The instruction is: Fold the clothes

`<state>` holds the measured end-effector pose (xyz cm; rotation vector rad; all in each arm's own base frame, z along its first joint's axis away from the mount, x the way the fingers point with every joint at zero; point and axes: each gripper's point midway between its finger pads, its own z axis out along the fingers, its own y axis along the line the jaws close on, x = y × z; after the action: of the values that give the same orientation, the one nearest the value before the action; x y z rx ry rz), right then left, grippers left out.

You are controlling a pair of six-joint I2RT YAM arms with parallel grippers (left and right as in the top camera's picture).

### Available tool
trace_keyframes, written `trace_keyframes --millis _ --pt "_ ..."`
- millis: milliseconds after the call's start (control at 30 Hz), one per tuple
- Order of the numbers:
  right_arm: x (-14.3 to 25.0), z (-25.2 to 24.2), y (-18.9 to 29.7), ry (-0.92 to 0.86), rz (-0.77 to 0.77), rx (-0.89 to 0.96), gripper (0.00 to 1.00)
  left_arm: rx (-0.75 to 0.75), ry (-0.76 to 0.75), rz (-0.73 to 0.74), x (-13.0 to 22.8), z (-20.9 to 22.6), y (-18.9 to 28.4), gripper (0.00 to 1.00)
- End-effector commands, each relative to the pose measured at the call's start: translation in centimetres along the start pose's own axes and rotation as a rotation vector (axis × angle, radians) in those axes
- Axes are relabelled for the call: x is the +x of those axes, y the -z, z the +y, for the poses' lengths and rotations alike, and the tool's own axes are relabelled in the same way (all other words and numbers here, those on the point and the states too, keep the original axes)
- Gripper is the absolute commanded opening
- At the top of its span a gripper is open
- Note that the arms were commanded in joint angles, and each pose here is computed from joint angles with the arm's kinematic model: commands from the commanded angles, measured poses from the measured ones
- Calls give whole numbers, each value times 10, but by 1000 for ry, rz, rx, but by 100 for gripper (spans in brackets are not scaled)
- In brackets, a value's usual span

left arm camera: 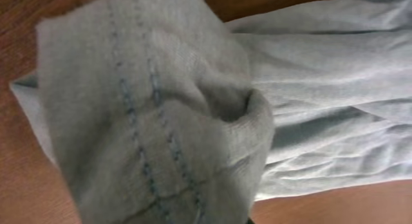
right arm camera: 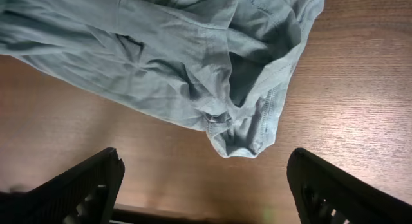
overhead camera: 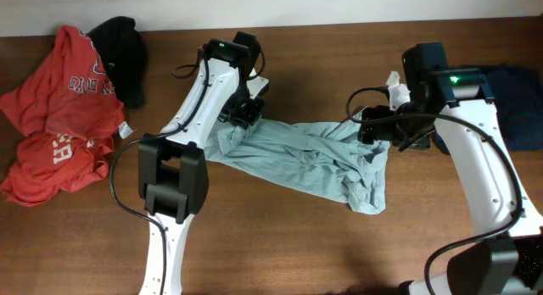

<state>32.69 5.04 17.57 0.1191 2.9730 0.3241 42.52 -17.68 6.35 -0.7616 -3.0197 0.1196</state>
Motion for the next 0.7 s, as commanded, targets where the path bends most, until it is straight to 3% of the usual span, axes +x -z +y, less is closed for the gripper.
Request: trace_keyframes --millis 0,133,467,533,667 --pt "2 2 -2 10 8 -8 85 -10 17 12 2 3 -2 1" --pt "2 2 -2 9 8 -8 85 48 14 22 4 -9 -4 0" --pt "1 2 -2 10 6 -9 85 155 1 72 13 -37 -7 13" --pt "0 2 -2 10 3 -9 85 163 -4 75 14 -42 -7 21" --pt "-1 3 -2 11 -2 -10 85 201 -17 73 13 -55 -7 53"
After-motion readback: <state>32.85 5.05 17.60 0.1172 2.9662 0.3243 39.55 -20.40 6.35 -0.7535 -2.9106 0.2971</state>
